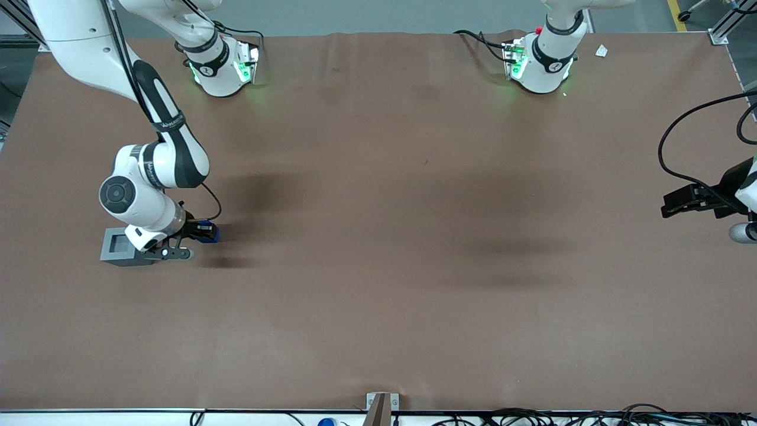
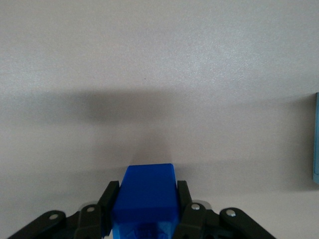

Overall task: Insert blue part into gray base with right arm
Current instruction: 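Close the right gripper on the blue block and lift it, then carry the blue block over the gray base's opening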

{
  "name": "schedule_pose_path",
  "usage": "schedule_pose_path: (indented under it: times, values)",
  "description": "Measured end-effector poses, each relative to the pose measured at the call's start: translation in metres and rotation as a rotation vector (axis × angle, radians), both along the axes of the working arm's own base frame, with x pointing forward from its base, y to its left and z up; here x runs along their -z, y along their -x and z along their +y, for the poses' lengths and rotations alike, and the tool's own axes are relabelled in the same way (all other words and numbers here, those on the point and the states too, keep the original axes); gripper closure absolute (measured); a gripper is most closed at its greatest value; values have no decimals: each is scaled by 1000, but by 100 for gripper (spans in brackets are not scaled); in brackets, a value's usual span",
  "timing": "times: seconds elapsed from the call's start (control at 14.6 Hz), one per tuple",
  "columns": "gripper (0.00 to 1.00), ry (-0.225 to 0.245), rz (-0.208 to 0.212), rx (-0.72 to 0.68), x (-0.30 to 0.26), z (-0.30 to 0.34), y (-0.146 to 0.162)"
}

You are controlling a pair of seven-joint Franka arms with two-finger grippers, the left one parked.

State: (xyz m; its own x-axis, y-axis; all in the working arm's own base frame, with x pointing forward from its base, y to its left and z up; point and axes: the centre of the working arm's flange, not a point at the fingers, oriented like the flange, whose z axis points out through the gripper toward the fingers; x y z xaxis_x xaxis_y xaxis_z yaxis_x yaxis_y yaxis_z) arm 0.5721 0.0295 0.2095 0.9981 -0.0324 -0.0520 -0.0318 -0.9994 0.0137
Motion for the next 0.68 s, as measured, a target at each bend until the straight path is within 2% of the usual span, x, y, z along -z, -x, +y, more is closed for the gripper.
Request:
schedule_pose_path:
  times: [0.34,0.55,0.68]
  values:
    - [49,2,24,3,-8,-1,-2]
    - [49,4,37,30,-44,-13,-19]
    - [49,4,30,70,-75,-38,-32]
